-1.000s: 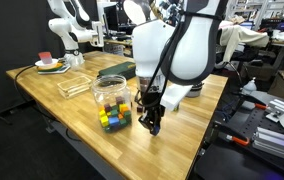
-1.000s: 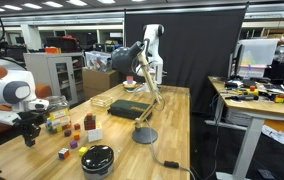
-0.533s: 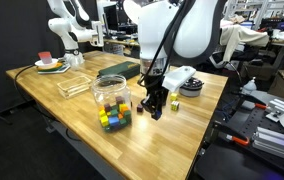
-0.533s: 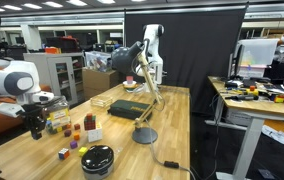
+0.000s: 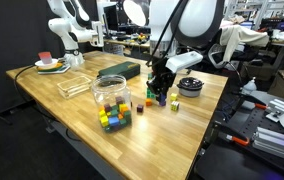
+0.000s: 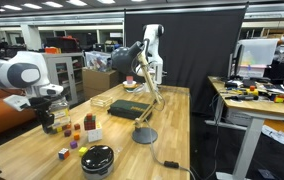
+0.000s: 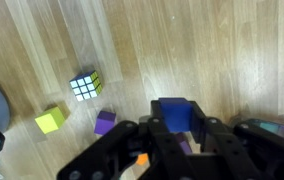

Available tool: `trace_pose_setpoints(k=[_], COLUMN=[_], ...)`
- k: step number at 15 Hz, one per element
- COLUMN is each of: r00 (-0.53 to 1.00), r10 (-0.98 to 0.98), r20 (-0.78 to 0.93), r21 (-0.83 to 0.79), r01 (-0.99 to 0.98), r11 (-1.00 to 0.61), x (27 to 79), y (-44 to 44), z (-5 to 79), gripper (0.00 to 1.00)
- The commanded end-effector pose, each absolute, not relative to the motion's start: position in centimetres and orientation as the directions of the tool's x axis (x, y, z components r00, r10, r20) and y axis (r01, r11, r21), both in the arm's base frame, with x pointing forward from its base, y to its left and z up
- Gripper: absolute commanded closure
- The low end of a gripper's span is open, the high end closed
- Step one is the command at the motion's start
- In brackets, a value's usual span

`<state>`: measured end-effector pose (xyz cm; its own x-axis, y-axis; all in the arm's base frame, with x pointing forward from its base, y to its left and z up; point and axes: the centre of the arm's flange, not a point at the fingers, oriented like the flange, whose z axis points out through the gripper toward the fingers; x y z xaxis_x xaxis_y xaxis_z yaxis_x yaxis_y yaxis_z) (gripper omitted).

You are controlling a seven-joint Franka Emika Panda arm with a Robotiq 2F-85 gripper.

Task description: Pick up the yellow block and put it on the yellow cube

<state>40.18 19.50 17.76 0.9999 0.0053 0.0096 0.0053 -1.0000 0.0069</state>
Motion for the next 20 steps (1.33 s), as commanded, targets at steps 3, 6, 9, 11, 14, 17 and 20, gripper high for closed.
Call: trace_pose_setpoints(k=[3,6,9,11,14,17,20], r00=[1.000,1.000,1.000,0.999,0.992,0.976,0.959], r10=[-0.019,-0.020,-0.020,-0.050,-0.121,-0.211,-0.282], r20=[0.013,0.011,0.011,0.020,0.035,0.045,0.041], r21=[0.003,0.002,0.002,-0.011,-0.019,-0.030,-0.016], r01=[-0.019,-0.020,-0.020,-0.050,-0.120,-0.210,-0.281], r11=[-1.000,-1.000,-1.000,-0.999,-0.993,-0.977,-0.959], x=[40.0,39.8,39.8,40.7,42.8,44.5,45.1], y=[18.8,18.9,18.9,18.2,16.2,13.9,12.4], z=[18.3,18.3,18.3,18.6,19.3,19.1,18.1], gripper=[0.71,0.71,0.93,0.93,0.93,0.93,0.93])
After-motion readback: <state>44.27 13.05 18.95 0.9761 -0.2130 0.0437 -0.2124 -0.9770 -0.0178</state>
